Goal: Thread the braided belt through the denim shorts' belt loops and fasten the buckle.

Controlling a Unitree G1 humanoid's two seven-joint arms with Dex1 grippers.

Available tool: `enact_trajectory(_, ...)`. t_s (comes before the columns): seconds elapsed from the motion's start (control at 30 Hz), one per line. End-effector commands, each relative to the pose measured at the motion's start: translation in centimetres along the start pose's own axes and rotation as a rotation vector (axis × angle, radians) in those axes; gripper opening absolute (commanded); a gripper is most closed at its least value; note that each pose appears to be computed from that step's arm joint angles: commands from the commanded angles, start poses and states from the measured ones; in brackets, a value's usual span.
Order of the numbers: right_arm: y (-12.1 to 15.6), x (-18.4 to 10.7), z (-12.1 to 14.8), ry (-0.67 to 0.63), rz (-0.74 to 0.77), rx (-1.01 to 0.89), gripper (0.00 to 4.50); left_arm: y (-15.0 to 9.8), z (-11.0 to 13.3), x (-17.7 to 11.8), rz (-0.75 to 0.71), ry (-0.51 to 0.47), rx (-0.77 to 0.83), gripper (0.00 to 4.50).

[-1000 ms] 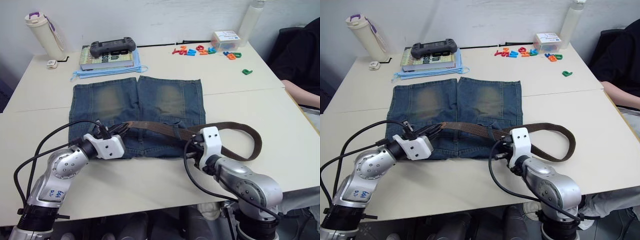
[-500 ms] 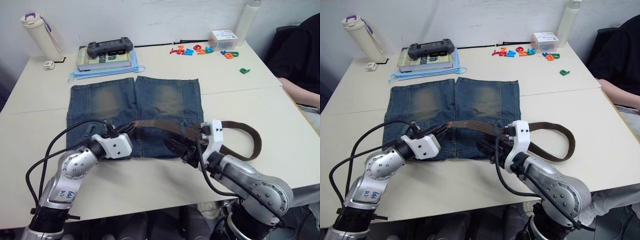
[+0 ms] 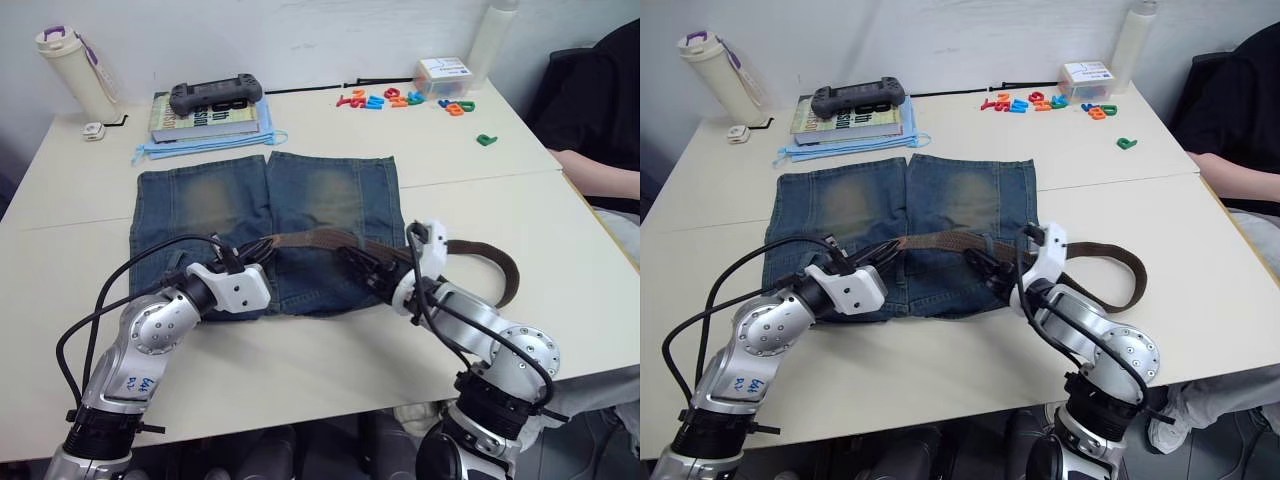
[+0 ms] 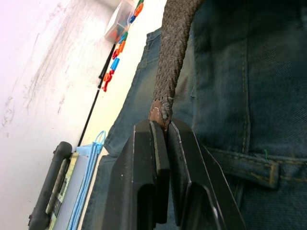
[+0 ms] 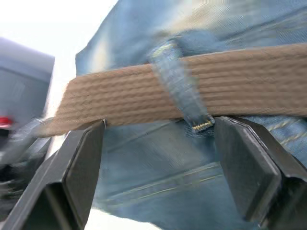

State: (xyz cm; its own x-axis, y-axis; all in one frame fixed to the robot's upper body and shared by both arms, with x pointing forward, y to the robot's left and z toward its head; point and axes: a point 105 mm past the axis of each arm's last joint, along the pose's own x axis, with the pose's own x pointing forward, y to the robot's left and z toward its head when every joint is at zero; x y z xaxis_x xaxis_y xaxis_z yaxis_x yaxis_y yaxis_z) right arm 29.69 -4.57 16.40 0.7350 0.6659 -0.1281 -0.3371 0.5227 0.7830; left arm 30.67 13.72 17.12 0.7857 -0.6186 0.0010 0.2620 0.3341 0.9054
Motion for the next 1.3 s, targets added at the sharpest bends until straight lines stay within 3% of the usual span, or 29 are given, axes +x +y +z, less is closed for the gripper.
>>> enact_trajectory(0.03, 7.5, 1.4, -2.5, 0.046, 0.339, 0.34, 3.84, 0.6, 1.4, 0.5, 0.029, -0.05, 0.025, 0.0)
enact_trajectory(0.17, 8.1, 1.3, -2.2, 0.072, 0.354, 0.399, 3.84, 0.7, 1.6, 0.8, 0.029, -0.063, 0.03, 0.0)
enact_trajectory(0.57, 6.1, 2.1, -1.3, 0.018, 0.253, 0.437, 3.84, 1.4, 1.5, 0.7, 0.051, -0.059, 0.031, 0.0)
enact_trajectory(0.8, 4.4, 1.8, -0.4, -0.044, 0.202, 0.44, 3.84, 0.6, 1.2, -0.6, 0.013, -0.05, 0.036, 0.0)
enact_trajectory(1.3, 4.0, -3.6, -0.4, -0.027, 0.16, 0.35, 3.84, 0.8, 1.2, 0.0, 0.027, -0.05, 0.013, 0.0)
